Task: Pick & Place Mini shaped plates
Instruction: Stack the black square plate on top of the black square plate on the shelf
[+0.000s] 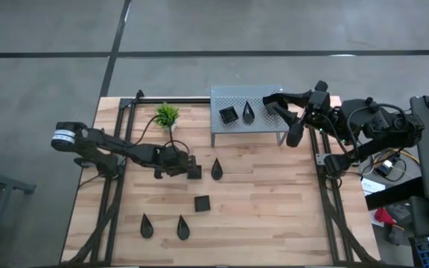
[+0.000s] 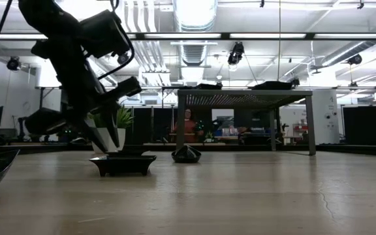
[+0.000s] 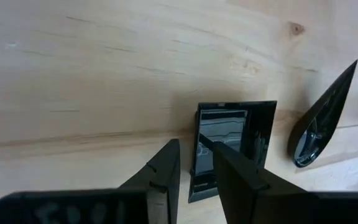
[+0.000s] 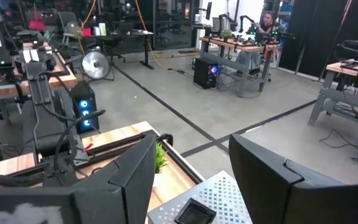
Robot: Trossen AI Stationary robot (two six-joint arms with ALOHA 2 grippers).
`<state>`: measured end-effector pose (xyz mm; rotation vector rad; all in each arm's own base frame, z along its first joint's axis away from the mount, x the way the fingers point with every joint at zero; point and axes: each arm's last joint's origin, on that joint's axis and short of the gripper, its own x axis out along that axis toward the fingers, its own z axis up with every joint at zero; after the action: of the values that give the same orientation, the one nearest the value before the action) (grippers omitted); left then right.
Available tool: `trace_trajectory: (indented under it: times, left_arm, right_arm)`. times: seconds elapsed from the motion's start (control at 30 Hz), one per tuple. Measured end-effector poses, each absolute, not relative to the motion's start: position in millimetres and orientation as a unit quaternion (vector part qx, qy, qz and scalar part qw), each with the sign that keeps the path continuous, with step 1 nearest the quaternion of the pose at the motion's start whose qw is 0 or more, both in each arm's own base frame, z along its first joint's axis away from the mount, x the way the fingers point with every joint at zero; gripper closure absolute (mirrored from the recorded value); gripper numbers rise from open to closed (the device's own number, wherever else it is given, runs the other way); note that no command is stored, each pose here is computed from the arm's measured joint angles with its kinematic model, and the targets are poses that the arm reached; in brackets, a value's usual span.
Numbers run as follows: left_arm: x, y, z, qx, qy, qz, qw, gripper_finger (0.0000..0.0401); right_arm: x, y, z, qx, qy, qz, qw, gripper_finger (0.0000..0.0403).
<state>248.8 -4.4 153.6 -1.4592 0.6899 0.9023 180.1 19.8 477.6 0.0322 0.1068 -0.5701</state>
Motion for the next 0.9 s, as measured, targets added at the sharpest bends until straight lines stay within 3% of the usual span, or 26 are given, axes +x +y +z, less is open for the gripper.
trace_trajectory:
  times: [0.47, 0.77, 0.9]
  left_arm:
    - [254.4, -4.6, 147.9, -0.636, 0.292, 0.387, 0.601, 0.0317]
    - [254.2, -4.5, 147.7, -0.635, 0.292, 0.387, 0.601, 0.0388]
    - [255.1, -4.6, 148.3, -0.637, 0.289, 0.383, 0.603, 0.0399]
  right_arm:
    - [180.3, 19.5, 478.7, 0.017, 0.047, -0.282, 0.958, 0.0202]
    - [180.3, 19.6, 478.8, 0.014, 0.048, -0.282, 0.958, 0.0202]
    - [180.3, 19.6, 478.8, 0.014, 0.048, -0.282, 0.958, 0.0202]
